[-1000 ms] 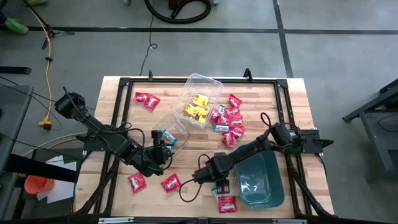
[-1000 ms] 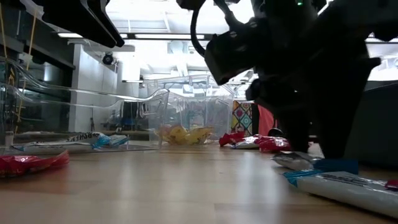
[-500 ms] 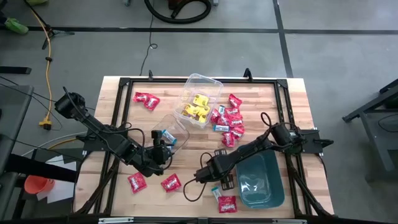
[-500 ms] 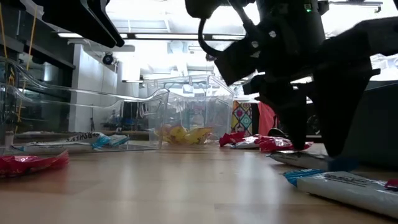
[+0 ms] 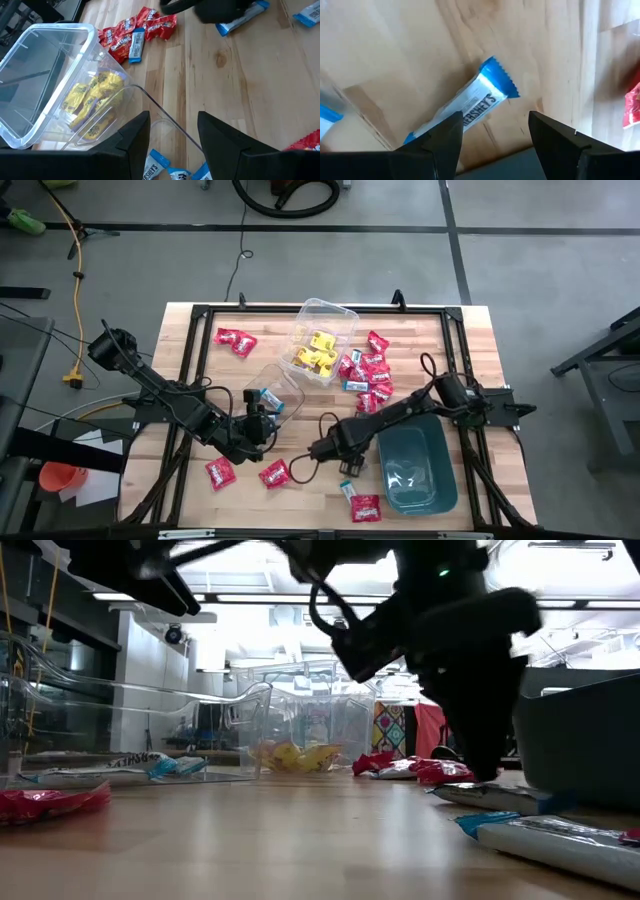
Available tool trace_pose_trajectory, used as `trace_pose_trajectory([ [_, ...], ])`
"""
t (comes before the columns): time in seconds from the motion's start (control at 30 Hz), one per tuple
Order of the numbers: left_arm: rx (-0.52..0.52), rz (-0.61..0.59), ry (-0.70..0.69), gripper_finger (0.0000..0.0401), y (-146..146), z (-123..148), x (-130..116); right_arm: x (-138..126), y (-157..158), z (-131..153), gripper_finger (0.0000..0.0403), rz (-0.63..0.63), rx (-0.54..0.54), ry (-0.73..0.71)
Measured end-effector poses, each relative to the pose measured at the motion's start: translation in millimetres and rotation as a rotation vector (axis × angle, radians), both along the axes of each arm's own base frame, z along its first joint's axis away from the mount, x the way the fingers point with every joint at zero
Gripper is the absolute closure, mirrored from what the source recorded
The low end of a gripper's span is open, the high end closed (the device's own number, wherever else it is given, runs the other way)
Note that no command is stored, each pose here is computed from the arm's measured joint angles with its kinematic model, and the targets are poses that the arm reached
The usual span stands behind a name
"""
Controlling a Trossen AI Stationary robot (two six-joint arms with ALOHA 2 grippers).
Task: Sort candy
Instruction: Put the white chocolate into the transparent bin
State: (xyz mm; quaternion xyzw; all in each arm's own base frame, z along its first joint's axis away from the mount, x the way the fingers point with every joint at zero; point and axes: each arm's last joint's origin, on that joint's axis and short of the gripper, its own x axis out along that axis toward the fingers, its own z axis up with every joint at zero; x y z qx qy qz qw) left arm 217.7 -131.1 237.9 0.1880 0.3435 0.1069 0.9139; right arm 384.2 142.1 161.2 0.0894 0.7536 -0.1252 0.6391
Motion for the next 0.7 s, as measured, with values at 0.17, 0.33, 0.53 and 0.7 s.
trace_pose_trajectory([
  [0.17, -0.009, 0.007, -0.003, 0.0247, 0.0, -0.1, 0.0, 3.5, -3.7, -0.3, 0.0181, -0.023, 0.041, -0.007],
  [0.33, -0.015, 0.005, 0.0, 0.0247, -0.1, -0.3, -0.1, 14.3, 0.4, -1.3, 0.0181, -0.02, 0.093, -0.116],
  [0.53, -0.02, 0.008, -0.001, 0.0247, -0.1, -0.3, -0.2, 14.9, 0.1, -1.4, 0.0181, -0.028, 0.077, -0.127],
  [0.7, -0.02, 0.008, 0.0, 0.0247, -0.1, -0.3, -0.2, 9.1, -4.4, -1.0, 0.0181, -0.097, 0.005, -0.074],
])
